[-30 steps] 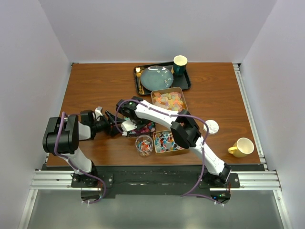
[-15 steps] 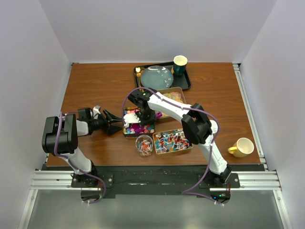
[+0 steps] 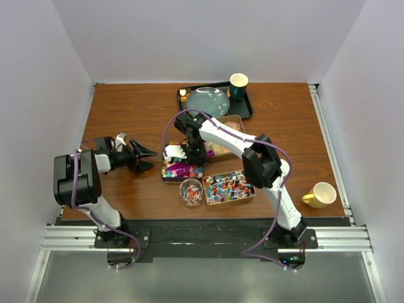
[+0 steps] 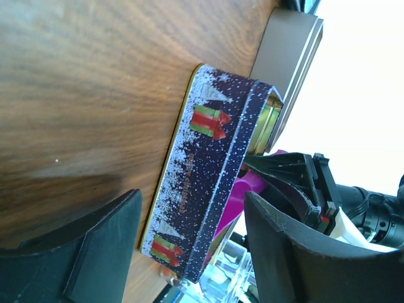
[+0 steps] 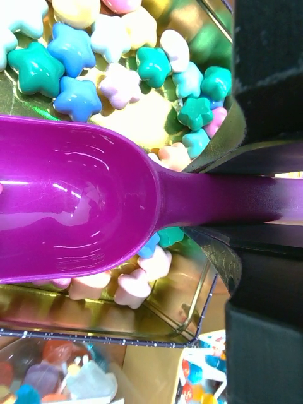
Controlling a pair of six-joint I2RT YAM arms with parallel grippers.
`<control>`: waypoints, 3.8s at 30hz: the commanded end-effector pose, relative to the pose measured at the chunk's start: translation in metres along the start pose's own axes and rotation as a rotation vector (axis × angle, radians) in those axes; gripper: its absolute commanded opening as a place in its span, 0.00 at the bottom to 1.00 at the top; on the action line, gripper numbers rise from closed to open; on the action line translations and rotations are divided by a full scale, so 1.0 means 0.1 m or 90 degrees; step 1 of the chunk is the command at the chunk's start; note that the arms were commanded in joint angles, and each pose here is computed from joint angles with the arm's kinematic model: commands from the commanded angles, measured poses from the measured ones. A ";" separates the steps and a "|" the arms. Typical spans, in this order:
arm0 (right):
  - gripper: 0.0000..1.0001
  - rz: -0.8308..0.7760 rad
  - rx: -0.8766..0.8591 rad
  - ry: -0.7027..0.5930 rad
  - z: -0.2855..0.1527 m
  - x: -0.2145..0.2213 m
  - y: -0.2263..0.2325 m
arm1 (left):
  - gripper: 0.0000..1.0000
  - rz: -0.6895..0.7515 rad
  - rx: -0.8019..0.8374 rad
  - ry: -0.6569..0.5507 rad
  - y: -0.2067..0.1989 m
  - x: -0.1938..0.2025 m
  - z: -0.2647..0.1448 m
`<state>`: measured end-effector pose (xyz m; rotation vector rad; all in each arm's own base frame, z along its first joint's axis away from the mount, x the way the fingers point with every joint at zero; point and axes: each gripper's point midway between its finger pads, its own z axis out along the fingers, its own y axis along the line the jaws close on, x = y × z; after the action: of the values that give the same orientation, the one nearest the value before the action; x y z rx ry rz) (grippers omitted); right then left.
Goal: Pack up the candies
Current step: Scoop the fake candies from the storage box, then place the fake candies in the packing bottle.
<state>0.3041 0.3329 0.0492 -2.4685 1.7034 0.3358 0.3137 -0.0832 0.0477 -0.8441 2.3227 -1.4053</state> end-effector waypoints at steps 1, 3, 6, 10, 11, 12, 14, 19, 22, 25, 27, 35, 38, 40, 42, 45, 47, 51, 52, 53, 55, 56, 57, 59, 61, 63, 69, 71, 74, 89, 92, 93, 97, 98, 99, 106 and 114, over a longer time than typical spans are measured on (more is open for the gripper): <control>0.00 0.053 -0.024 -0.039 -0.14 -0.07 0.09 | 0.70 0.056 0.034 -0.014 -0.20 -0.12 -0.08; 0.00 0.087 -0.011 -0.020 -0.16 -0.04 0.07 | 0.70 0.059 0.038 -0.019 -0.22 -0.15 -0.10; 0.00 0.122 -0.029 -0.017 -0.19 -0.04 0.12 | 0.70 0.062 0.041 -0.022 -0.23 -0.17 -0.11; 0.00 0.137 0.014 -0.055 -0.24 -0.09 0.12 | 0.70 0.064 0.043 -0.027 -0.23 -0.17 -0.11; 0.00 0.139 0.022 -0.059 -0.28 -0.09 0.13 | 0.70 0.064 0.046 -0.029 -0.25 -0.18 -0.11; 0.00 0.143 0.019 -0.052 -0.23 -0.05 0.14 | 0.70 0.066 0.047 -0.030 -0.25 -0.18 -0.12; 0.00 0.150 0.022 -0.043 -0.23 0.01 0.16 | 0.70 0.066 0.048 -0.033 -0.26 -0.20 -0.12; 0.00 0.175 0.027 -0.056 -0.20 0.11 0.19 | 0.70 0.067 0.049 -0.038 -0.26 -0.23 -0.13; 0.00 0.199 0.039 -0.084 -0.22 0.11 0.15 | 0.70 0.073 0.051 -0.043 -0.28 -0.27 -0.13; 0.00 0.219 0.048 -0.107 -0.23 0.07 0.12 | 0.70 0.077 0.052 -0.047 -0.29 -0.29 -0.15; 0.00 0.222 0.048 -0.124 -0.24 0.01 0.12 | 0.70 0.083 0.052 -0.050 -0.30 -0.31 -0.17; 0.00 0.237 0.096 -0.157 -0.34 0.00 0.06 | 0.70 0.088 0.045 -0.055 -0.26 -0.34 -0.19; 0.00 0.244 0.114 -0.167 -0.39 0.03 0.06 | 0.70 0.089 0.044 -0.057 -0.25 -0.35 -0.20; 0.00 0.257 0.122 -0.179 -0.40 0.03 0.06 | 0.70 0.089 0.043 -0.060 -0.24 -0.36 -0.20; 0.00 0.261 0.127 -0.188 -0.40 0.03 0.07 | 0.70 0.089 0.043 -0.063 -0.23 -0.37 -0.21; 0.00 0.269 0.122 -0.191 -0.36 0.05 0.10 | 0.70 0.091 0.043 -0.064 -0.23 -0.36 -0.22; 0.00 0.272 0.121 -0.185 -0.33 0.07 0.11 | 0.70 0.090 0.041 -0.067 -0.23 -0.36 -0.23; 0.00 0.277 0.132 -0.185 -0.37 0.13 0.11 | 0.70 0.091 0.041 -0.068 -0.22 -0.37 -0.23; 0.00 0.273 0.142 -0.193 -0.45 0.12 0.11 | 0.70 0.092 0.042 -0.070 -0.23 -0.38 -0.23; 0.00 0.274 0.148 -0.196 -0.48 0.15 0.10 | 0.70 0.091 0.042 -0.071 -0.23 -0.38 -0.24; 0.00 0.264 0.164 -0.214 -0.64 0.14 0.09 | 0.70 0.091 0.044 -0.072 -0.24 -0.40 -0.23; 0.00 0.261 0.166 -0.217 -0.69 0.14 0.11 | 0.70 0.090 0.044 -0.073 -0.24 -0.41 -0.23; 0.00 0.255 0.170 -0.221 -0.75 0.13 0.12 | 0.70 0.091 0.045 -0.072 -0.24 -0.41 -0.22; 0.00 0.240 0.178 -0.230 -0.90 0.11 0.19 | 0.70 0.091 0.046 -0.074 -0.24 -0.42 -0.22; 0.00 0.226 0.183 -0.233 -0.98 0.10 0.25 | 0.70 0.091 0.045 -0.076 -0.24 -0.43 -0.22; 0.00 0.215 0.182 -0.229 -1.07 0.13 0.38 | 0.70 0.091 0.044 -0.078 -0.24 -0.43 -0.22; 0.00 0.143 0.167 -0.148 -1.23 0.39 0.79 | 0.70 0.096 0.047 -0.085 -0.26 -0.42 -0.23; 0.00 0.111 0.154 -0.115 -1.29 0.48 0.91 | 0.70 0.099 0.048 -0.089 -0.27 -0.43 -0.24; 0.00 0.076 0.152 -0.090 -1.42 0.53 1.03 | 0.70 0.103 0.048 -0.095 -0.28 -0.43 -0.25; 0.00 -0.072 0.128 0.142 -1.45 0.60 1.33 | 0.70 0.109 0.041 -0.112 -0.30 -0.42 -0.30; 0.00 -0.054 0.115 0.197 -1.49 0.62 1.31 | 0.70 0.107 0.040 -0.116 -0.30 -0.42 -0.31; 0.00 -0.044 0.113 0.206 -1.50 0.61 1.31 | 0.70 0.106 0.040 -0.116 -0.30 -0.41 -0.31; 0.00 -0.056 0.126 0.268 -1.64 0.59 1.26 | 0.70 0.101 0.038 -0.120 -0.26 -0.40 -0.31; 0.00 -0.061 0.135 0.290 -1.68 0.62 1.24 | 0.70 0.103 0.040 -0.122 -0.27 -0.40 -0.31; 0.00 -0.078 0.138 0.305 -1.69 0.59 1.24 | 0.70 0.100 0.040 -0.123 -0.27 -0.41 -0.31; 0.00 -0.149 0.158 0.394 -1.83 0.61 1.24 | 0.70 0.098 0.042 -0.126 -0.28 -0.41 -0.31; 0.00 -0.153 0.210 0.370 -2.14 0.47 1.16 | 0.68 0.101 0.050 -0.130 -0.33 -0.39 -0.34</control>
<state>0.2452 0.2377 0.2081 -2.5096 1.4382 -0.5838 0.3340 -0.0498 0.0745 -0.7739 2.1737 -1.2806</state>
